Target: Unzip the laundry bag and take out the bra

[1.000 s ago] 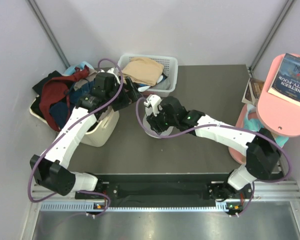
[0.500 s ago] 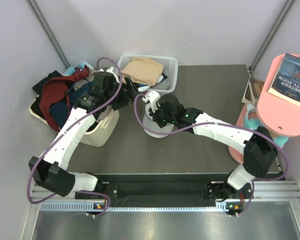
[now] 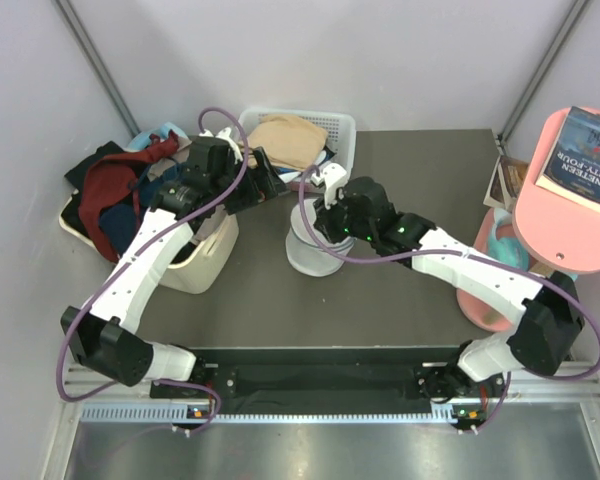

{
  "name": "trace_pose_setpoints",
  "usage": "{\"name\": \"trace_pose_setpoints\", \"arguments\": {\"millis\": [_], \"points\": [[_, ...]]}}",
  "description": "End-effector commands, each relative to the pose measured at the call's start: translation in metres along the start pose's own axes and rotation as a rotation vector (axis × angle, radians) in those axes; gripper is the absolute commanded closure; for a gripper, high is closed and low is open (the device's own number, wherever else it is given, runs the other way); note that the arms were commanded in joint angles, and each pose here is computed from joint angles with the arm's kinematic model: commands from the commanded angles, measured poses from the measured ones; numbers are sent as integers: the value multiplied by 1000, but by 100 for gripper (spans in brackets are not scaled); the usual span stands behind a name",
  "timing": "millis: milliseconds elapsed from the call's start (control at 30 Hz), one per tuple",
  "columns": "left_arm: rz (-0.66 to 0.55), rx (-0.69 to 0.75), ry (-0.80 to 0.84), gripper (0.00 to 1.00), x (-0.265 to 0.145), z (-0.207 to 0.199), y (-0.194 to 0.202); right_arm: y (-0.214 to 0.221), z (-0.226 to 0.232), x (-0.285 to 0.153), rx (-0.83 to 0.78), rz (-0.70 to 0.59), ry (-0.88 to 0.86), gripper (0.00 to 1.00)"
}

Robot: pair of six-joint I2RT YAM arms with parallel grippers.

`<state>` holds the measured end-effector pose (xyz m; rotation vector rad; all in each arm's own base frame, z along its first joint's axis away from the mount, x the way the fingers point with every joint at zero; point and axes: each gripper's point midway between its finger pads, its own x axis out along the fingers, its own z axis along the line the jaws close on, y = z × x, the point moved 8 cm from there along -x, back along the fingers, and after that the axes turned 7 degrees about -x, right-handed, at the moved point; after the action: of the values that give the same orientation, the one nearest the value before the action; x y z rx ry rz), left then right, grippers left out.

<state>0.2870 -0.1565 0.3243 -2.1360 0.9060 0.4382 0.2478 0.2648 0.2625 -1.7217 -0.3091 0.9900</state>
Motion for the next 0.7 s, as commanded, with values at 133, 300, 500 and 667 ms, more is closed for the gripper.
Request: {"name": "trace_pose_setpoints", "arguments": {"millis": [133, 300, 500, 667], "points": [[-64, 7, 37, 1, -8, -12, -11, 19, 14, 27, -19, 64, -94, 57], [-83, -8, 22, 1, -10, -10, -11, 28, 16, 39, -33, 100, -113, 52], [-93, -17, 16, 1, -12, -9, -12, 31, 21, 46, -38, 129, -160, 57], [-87, -19, 18, 1, -11, -9, -11, 35, 23, 48, -34, 152, -179, 83]]}}
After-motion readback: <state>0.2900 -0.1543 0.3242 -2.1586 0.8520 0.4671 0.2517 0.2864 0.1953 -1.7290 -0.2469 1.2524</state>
